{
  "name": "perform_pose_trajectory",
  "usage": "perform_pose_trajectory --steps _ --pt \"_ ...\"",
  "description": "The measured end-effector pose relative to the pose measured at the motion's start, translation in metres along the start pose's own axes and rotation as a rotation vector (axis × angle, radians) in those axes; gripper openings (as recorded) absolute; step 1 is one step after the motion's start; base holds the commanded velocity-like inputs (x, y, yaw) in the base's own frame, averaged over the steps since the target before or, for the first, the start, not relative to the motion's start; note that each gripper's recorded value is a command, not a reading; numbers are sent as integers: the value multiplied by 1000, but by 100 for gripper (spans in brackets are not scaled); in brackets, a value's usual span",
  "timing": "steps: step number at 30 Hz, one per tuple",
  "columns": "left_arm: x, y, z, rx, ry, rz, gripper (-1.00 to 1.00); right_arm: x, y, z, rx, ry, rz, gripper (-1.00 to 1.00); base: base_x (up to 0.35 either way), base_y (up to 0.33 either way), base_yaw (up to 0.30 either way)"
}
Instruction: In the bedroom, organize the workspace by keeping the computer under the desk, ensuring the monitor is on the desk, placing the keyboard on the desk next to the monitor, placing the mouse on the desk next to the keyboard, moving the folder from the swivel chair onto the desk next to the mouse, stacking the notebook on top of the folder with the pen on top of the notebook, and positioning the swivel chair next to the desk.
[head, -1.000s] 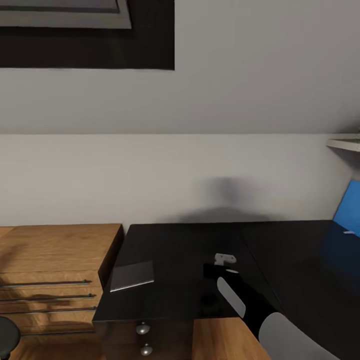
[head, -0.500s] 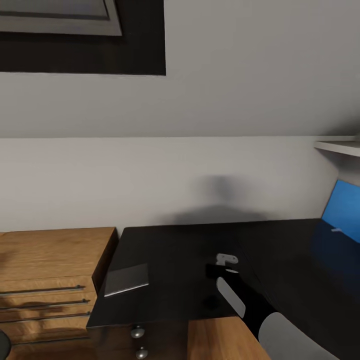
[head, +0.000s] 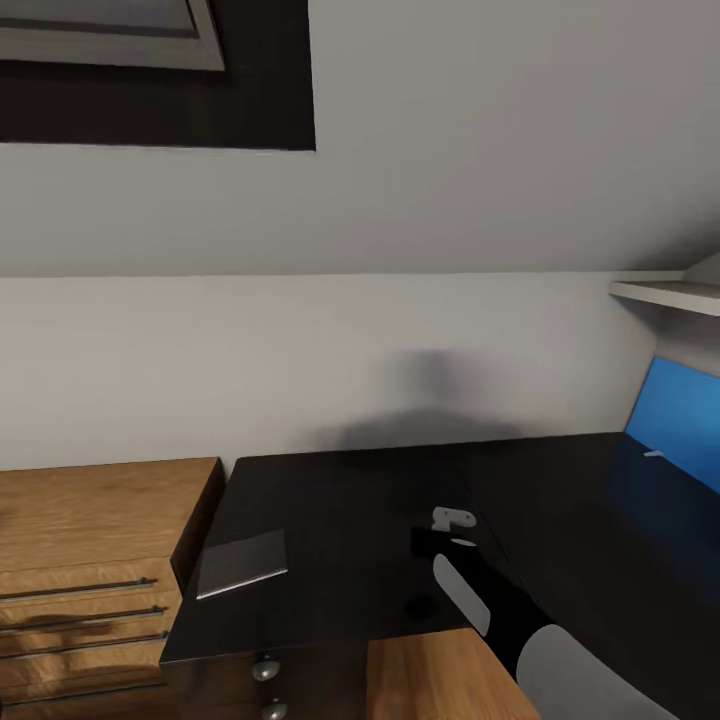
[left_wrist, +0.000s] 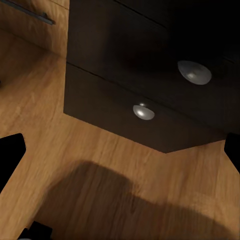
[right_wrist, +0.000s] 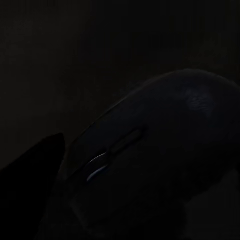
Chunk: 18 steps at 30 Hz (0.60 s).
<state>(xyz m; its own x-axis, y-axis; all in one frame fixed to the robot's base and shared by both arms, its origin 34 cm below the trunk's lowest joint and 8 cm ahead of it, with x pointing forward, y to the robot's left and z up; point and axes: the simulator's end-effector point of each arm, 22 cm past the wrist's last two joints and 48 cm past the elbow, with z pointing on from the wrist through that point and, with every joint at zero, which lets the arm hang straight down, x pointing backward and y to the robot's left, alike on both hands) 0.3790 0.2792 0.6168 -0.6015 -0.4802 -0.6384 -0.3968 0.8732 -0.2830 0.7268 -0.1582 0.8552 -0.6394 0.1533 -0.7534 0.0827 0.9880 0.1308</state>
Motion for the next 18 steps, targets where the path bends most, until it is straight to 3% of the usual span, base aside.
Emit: perform_pose_trajectory --steps 18 --pt "2 1 0 -2 4 0 100 -1 -4 1 5 -1 2 -100 -283 -150 0"
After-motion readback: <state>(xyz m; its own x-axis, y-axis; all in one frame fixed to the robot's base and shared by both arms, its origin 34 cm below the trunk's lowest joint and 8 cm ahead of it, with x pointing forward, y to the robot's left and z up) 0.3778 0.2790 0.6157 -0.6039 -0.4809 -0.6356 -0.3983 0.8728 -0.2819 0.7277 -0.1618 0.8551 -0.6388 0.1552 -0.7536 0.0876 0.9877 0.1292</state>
